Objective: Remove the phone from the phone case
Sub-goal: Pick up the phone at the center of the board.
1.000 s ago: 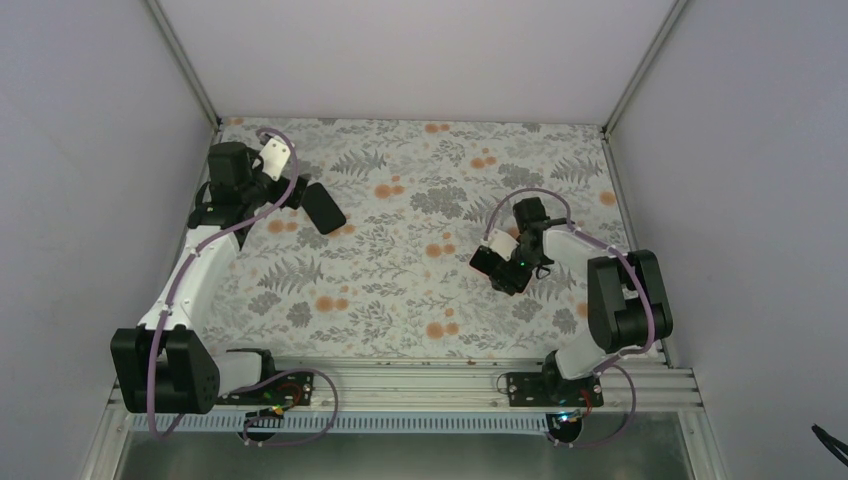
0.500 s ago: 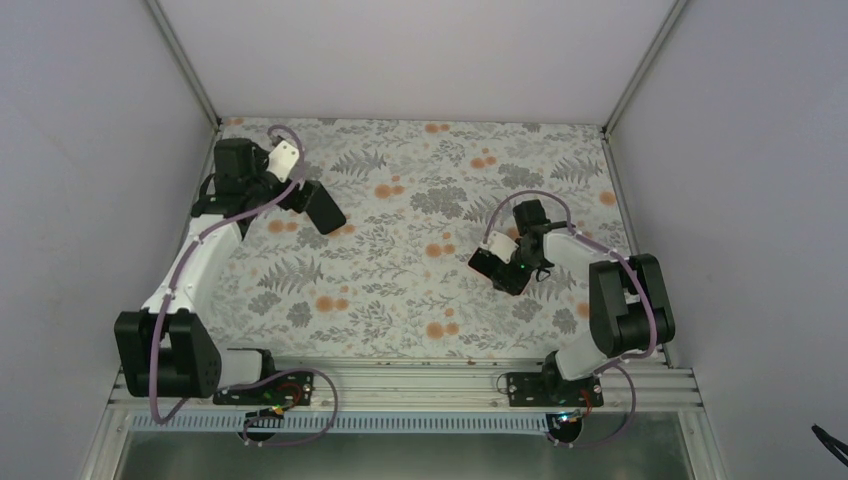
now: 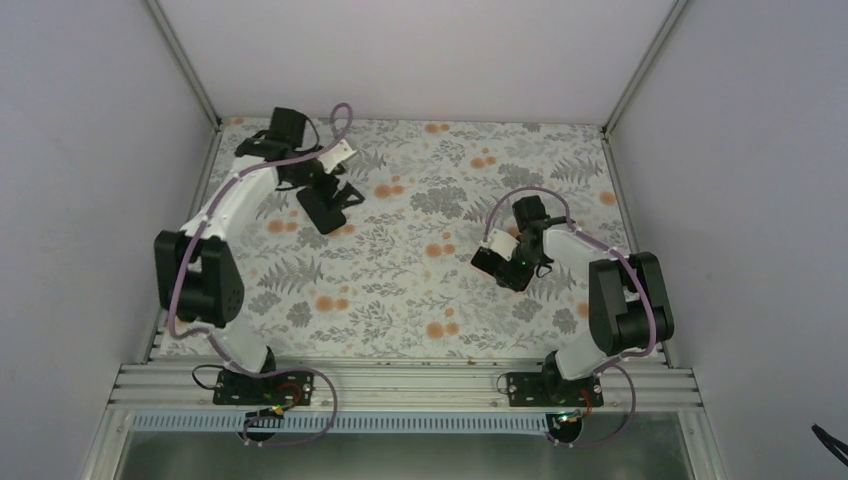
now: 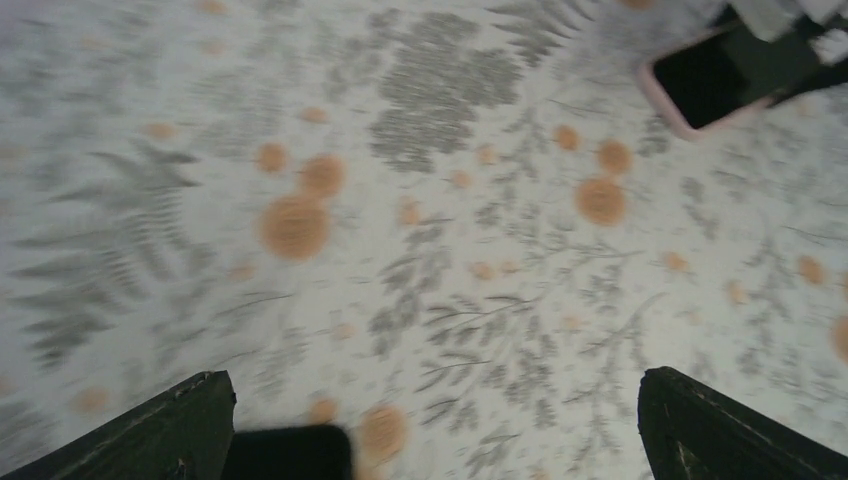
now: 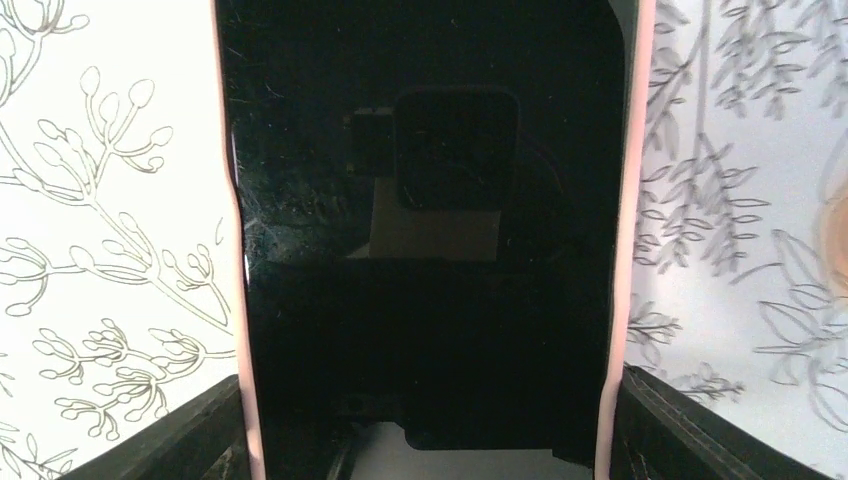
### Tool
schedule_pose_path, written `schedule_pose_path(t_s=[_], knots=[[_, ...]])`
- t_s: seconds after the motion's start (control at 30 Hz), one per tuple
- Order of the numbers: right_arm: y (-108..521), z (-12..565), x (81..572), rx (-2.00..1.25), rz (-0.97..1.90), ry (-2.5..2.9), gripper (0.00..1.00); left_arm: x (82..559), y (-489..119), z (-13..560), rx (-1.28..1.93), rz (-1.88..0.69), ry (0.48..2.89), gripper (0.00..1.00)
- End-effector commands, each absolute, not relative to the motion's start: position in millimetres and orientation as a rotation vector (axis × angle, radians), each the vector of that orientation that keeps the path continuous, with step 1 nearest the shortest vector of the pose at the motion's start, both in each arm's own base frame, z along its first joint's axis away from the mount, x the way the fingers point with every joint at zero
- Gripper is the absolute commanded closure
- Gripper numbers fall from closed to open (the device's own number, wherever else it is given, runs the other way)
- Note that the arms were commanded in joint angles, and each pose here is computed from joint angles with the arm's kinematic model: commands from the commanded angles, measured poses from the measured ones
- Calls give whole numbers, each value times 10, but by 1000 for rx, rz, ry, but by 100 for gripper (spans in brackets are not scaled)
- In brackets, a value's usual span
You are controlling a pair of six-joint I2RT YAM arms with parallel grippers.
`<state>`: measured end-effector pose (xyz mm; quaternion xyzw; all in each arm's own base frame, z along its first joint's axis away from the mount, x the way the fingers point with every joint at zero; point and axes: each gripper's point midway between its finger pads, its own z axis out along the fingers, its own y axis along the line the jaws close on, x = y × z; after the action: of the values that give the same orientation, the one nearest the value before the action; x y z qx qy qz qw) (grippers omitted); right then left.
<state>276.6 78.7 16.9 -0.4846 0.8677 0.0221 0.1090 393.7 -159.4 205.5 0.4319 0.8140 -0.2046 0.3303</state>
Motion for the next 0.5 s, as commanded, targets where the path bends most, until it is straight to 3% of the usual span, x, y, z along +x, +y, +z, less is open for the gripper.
schedule_pose_path(t_s=[0.0,0.27,0.47], knots=[[946,539,2985,-1424,32,2435,35,3633,-2000,1857,1235,-876,2194,0],[1420,1015,3229,-1411,82,2275,33,3617,-2662,1618,1248,-1462,2241,0],[1726,1211,3422,-1393,32,2178,34,3736,-2903,1436,1192,-1580,2268,0]])
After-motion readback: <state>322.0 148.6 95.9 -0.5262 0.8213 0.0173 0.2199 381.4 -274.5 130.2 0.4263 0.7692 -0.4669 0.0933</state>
